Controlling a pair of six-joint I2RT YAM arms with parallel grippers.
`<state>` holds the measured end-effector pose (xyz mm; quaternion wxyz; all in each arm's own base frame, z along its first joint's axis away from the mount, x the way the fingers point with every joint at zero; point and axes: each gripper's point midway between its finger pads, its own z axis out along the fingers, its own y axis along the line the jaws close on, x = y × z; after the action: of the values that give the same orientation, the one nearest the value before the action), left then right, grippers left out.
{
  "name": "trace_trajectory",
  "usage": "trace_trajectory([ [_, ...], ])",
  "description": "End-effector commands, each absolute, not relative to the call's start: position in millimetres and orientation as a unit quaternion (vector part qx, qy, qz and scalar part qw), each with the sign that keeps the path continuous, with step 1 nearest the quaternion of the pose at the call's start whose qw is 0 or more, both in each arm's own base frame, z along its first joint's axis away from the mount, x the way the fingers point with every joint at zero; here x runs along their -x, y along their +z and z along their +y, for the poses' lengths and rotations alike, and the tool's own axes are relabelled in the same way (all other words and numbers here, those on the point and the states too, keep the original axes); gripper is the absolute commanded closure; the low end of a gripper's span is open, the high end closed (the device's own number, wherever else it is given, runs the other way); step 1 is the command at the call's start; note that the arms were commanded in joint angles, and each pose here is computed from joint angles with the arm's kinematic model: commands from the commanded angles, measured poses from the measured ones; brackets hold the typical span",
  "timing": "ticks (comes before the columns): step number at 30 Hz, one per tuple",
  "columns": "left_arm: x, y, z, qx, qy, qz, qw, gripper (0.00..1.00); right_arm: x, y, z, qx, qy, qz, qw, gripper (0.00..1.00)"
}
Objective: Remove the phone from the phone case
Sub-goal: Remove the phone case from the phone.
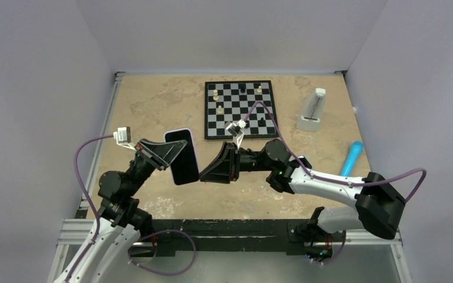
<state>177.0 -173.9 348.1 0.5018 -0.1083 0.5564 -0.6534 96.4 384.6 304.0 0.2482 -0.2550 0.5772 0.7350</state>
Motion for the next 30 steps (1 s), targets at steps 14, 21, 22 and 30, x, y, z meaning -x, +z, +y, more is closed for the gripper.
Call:
trace_trajectory([
  [14,-150,369,-189,0.054,-0.711,0.536,0.452,1.00,-118,348,433,0.264,0.760,0.550,0.225,0.67],
  [21,-147,350,-199,0.008,-0.686,0.573,0.449,0.95,-119,350,433,0.250,0.766,0.553,0.211,0.98],
  [22,-148,345,-197,0.009,-0.673,0.585,0.454,0.81,-118,350,431,0.251,0.766,0.553,0.211,1.00],
  [30,-140,329,-159,-0.004,-0.516,0.664,0.541,0.30,-115,356,408,0.259,0.767,0.545,0.218,1.00],
])
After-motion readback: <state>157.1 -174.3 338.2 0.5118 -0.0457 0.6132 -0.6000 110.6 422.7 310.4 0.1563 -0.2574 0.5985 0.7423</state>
